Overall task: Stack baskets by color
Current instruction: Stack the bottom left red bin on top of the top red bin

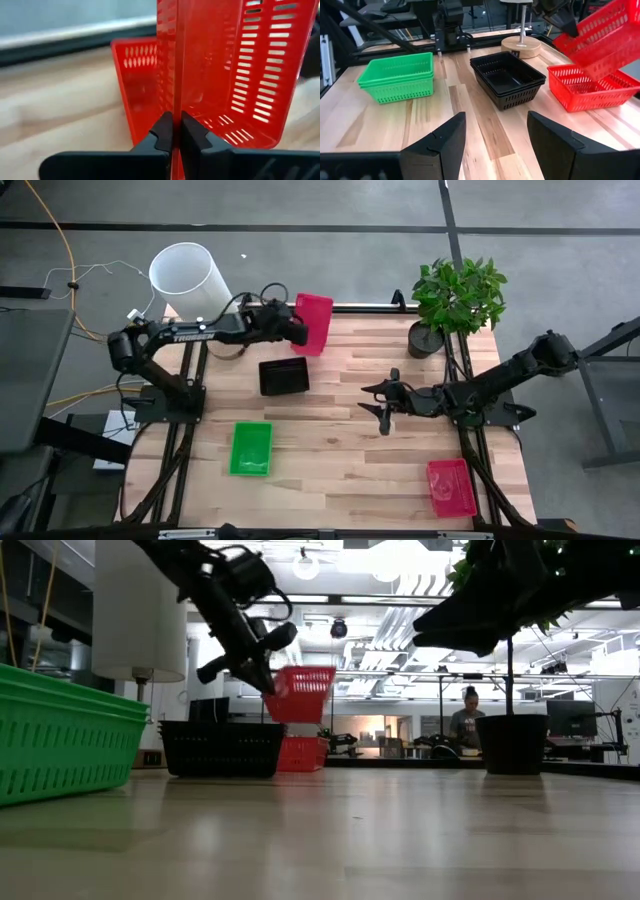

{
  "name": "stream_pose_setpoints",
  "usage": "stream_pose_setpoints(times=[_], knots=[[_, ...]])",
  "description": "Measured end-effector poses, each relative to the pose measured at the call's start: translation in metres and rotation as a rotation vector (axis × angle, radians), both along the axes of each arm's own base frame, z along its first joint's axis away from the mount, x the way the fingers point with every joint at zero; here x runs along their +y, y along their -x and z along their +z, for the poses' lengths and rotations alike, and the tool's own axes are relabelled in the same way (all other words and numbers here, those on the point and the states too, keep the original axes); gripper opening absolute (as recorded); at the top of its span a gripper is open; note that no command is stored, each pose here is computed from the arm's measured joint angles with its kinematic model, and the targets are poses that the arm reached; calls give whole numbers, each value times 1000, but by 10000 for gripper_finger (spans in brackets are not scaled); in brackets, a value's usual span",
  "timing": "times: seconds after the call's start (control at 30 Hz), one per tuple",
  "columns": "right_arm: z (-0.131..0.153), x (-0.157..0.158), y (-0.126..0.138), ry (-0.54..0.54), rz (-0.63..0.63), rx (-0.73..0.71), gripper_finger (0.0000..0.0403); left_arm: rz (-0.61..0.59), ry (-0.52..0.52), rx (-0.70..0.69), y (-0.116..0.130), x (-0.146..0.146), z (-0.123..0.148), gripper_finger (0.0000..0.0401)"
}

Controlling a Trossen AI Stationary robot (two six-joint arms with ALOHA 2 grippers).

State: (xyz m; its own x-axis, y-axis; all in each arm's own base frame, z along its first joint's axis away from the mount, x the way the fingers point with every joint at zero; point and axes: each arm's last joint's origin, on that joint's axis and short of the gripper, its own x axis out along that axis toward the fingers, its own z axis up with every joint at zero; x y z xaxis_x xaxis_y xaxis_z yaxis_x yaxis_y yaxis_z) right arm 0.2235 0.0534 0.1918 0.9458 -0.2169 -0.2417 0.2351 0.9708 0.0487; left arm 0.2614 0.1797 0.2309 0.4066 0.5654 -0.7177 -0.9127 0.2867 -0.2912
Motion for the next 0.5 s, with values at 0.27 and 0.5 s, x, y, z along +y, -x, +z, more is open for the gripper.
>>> stream_pose_setpoints(times=[0.27, 0.5], knots=[[0, -2, -1, -48, -11, -8, 199, -2, 162, 35, -11, 19, -19, 0], [-1, -2, 0, -48, 3, 5, 199, 14, 192, 75, -12, 23, -31, 0]])
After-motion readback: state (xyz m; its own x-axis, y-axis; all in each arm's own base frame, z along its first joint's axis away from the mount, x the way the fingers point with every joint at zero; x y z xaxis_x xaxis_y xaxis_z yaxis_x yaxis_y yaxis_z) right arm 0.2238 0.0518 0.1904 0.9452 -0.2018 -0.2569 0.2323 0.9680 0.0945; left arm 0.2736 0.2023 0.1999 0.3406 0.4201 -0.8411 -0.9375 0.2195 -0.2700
